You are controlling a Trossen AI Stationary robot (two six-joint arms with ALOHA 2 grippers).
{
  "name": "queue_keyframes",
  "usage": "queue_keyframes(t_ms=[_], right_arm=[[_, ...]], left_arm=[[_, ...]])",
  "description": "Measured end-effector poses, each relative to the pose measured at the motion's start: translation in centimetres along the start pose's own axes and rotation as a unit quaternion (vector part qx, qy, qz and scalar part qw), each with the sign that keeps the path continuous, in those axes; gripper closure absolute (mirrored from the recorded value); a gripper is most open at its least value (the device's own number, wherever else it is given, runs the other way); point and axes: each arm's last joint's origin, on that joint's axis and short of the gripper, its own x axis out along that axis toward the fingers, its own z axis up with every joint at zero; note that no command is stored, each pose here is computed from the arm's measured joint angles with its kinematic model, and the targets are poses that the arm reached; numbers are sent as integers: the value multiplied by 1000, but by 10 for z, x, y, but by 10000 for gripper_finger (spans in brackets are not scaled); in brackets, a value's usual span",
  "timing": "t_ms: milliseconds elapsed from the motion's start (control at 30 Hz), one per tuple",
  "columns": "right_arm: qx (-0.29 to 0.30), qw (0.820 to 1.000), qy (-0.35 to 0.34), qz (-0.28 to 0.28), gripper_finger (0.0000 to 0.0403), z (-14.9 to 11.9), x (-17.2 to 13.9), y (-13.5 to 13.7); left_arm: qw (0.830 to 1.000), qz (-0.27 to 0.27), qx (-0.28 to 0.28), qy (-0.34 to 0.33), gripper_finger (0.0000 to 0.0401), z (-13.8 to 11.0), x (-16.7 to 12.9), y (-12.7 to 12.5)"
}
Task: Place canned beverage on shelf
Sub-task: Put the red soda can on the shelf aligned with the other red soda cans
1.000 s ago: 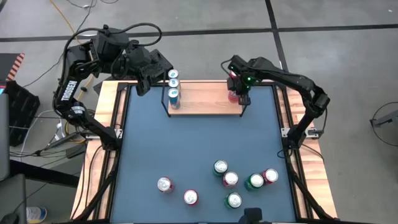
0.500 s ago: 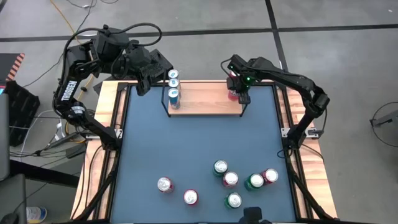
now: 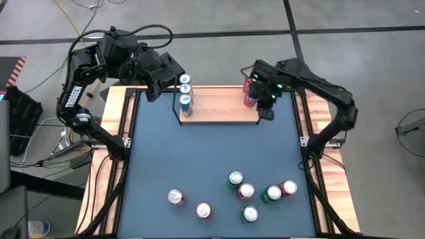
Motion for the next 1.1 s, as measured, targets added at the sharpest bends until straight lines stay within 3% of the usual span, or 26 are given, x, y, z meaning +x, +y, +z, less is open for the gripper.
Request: queue_keyframes(t_ms=[133, 367, 633, 867, 1100], right_arm=[[19, 999, -34, 20, 319, -14, -22, 40], [103, 992, -73, -6, 258, -40, -46, 99], [163, 984, -67, -20, 168, -42, -34, 151], [126, 991, -18, -49, 159, -24, 3, 182], [68, 996, -35, -44, 159, -28, 14, 221]], left_arm=[[1000, -1, 1, 2, 73, 0, 2, 0], [1000, -12, -3, 16, 73, 1, 12, -1], [999, -47, 7, 24, 73, 1, 19, -4], [977, -205, 34, 47, 73, -5, 14, -31], [940, -314, 113, 69, 73, -8, -6, -107]])
